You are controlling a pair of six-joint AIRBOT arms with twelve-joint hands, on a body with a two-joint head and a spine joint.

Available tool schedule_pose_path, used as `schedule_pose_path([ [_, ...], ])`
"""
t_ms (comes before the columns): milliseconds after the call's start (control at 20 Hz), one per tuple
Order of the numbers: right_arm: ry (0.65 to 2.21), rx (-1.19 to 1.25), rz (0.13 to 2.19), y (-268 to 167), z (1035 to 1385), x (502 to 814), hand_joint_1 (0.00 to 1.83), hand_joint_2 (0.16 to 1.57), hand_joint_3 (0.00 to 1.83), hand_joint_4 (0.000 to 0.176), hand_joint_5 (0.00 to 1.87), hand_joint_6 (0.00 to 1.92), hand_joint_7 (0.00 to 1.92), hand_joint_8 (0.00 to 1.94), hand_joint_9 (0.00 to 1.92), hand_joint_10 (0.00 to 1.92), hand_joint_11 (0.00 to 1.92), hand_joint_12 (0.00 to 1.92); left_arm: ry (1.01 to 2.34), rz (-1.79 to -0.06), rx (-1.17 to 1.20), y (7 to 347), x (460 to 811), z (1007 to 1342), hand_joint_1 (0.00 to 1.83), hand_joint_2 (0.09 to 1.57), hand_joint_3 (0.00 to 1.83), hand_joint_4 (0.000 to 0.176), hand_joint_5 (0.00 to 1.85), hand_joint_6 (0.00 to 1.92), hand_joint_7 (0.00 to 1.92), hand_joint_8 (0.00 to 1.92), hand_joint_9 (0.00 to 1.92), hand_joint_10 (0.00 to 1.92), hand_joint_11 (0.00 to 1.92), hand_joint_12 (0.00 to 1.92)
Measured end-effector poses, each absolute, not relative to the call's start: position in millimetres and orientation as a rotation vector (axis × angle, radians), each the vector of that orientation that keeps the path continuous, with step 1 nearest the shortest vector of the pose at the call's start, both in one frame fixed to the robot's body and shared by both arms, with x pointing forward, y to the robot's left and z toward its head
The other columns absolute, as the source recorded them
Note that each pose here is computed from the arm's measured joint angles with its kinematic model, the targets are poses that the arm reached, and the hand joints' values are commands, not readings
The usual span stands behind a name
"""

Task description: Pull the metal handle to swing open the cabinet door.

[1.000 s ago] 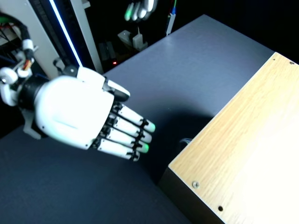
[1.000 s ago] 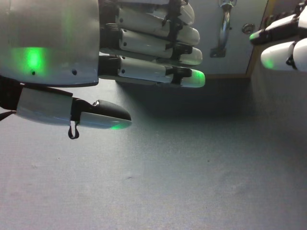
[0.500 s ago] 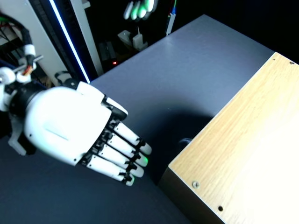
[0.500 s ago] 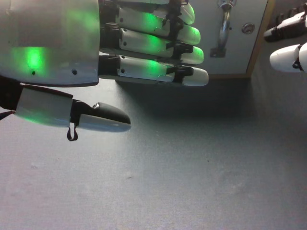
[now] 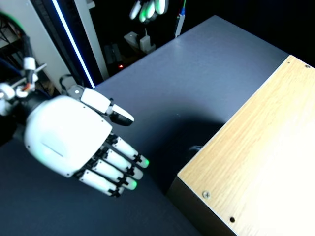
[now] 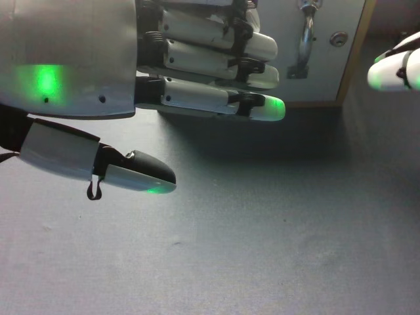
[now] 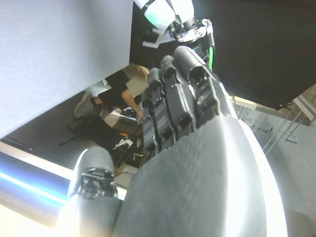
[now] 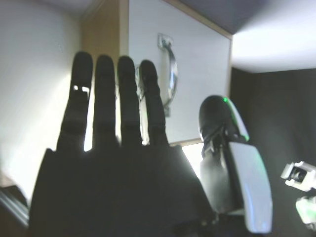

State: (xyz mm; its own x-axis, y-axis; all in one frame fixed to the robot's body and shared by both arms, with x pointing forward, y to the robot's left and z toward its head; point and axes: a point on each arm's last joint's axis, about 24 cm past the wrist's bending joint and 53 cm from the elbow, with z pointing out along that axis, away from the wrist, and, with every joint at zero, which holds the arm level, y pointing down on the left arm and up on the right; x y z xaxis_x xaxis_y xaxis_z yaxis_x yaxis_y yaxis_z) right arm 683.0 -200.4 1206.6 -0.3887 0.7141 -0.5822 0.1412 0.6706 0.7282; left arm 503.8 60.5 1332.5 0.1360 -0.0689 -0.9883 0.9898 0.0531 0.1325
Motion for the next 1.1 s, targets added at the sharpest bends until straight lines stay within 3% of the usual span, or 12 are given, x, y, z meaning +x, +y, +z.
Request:
schedule_pose_path([
  [300, 1.9, 0.889, 0.624, -211, 1205, 672, 0.0, 1.38, 0.01, 0.0, 0.32, 0.0, 0.33, 0.0, 0.3, 0.01, 0.0, 0.83, 1.08, -1.108, 1.182, 61, 504, 1333, 0.0, 1.48, 0.02, 0.0, 0.33, 0.0, 0.36, 0.0, 0.34, 0.0, 0.0, 0.71],
  [700, 1.952, 1.126, 0.699, -191, 1171, 645, 0.0, 1.39, 0.0, 0.0, 0.29, 0.0, 0.32, 0.0, 0.29, 0.0, 0.0, 0.81, 1.081, -1.108, 1.182, 61, 504, 1332, 0.0, 1.52, 0.02, 0.0, 0.34, 0.0, 0.37, 0.0, 0.35, 0.0, 0.0, 0.73],
  [1100, 1.914, 1.063, 0.826, -171, 1184, 674, 0.0, 1.39, 0.0, 0.0, 0.3, 0.0, 0.32, 0.0, 0.29, 0.0, 0.0, 0.85, 1.08, -1.108, 1.182, 61, 504, 1333, 0.0, 1.52, 0.0, 0.0, 0.35, 0.0, 0.38, 0.0, 0.35, 0.0, 0.0, 0.76],
])
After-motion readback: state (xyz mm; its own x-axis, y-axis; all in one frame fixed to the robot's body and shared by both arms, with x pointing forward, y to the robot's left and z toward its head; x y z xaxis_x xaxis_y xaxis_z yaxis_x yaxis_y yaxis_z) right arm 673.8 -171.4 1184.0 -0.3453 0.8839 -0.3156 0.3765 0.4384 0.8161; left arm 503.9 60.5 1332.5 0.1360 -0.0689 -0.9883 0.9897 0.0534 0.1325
